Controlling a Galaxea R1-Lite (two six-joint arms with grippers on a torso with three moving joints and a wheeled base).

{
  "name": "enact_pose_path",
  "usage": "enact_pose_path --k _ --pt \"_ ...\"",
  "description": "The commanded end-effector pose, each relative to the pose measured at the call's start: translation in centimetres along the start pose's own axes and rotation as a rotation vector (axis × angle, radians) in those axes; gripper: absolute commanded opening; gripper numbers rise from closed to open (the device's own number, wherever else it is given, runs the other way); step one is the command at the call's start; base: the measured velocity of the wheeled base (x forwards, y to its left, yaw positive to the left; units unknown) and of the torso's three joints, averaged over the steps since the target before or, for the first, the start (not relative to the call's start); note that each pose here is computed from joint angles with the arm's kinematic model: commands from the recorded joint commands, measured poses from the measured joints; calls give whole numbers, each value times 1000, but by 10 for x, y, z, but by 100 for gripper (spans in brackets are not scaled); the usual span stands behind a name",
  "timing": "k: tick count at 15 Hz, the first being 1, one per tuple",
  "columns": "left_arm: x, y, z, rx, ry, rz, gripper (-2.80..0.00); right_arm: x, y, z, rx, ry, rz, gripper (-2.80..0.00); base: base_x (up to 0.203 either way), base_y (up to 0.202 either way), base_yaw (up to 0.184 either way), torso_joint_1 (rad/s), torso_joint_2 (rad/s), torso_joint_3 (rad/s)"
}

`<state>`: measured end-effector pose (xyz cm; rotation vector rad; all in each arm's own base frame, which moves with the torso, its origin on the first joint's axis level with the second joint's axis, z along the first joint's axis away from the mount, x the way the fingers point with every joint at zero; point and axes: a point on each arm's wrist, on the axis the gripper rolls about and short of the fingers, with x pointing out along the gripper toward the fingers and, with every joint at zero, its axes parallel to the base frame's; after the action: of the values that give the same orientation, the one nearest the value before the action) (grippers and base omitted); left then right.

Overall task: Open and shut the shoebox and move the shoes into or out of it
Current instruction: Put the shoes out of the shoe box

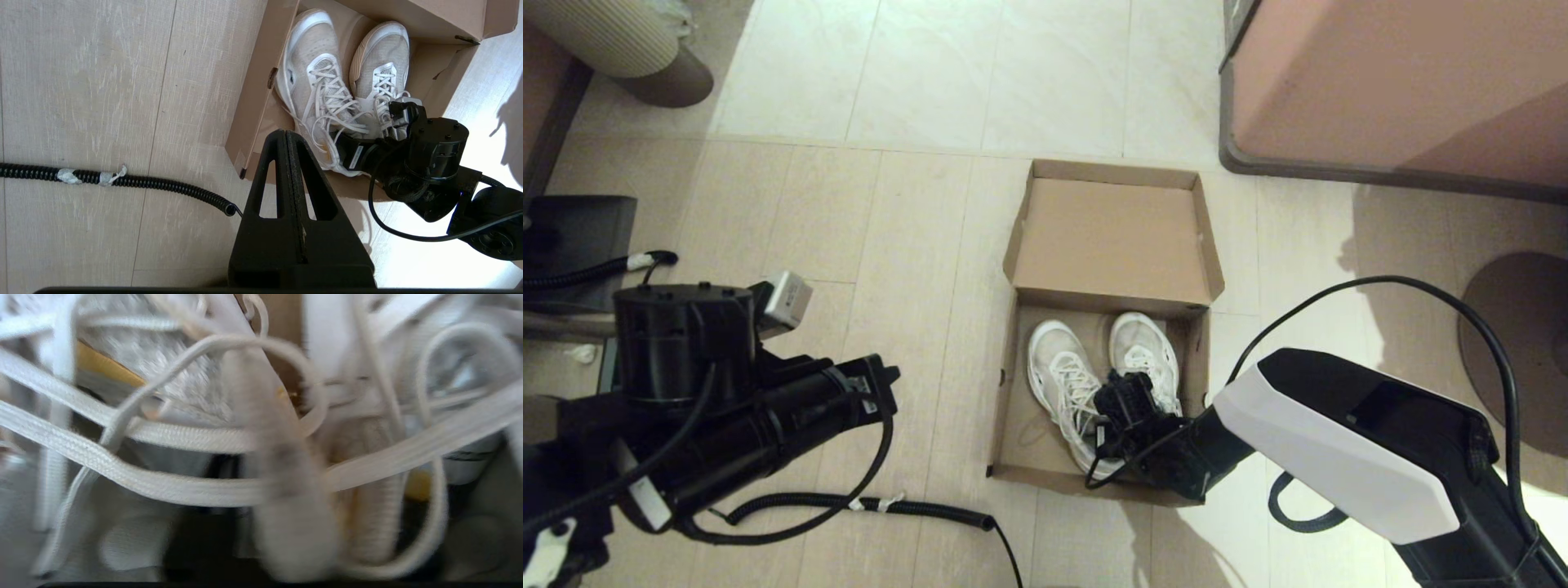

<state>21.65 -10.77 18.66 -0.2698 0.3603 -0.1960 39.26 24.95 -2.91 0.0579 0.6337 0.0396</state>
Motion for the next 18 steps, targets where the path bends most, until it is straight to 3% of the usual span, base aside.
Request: enact_pose_path --k 1,5,12,18 --pt "0 0 0 -4 -4 3 -280 -3 2 2 3 -6 7 -280 0 0 0 0 0 0" --pt "-1 2 2 -9 -12 7 -280 -35 2 24 11 17 32 -280 0 0 0 0 0 0" --pt "-5 8 5 -25 -26 20 -280 -123 -6 75 139 146 218 -280 0 0 0 0 0 0" --pt "-3 9 3 -25 -18 22 -280 -169 -19 95 150 161 278 -280 0 0 0 0 0 0"
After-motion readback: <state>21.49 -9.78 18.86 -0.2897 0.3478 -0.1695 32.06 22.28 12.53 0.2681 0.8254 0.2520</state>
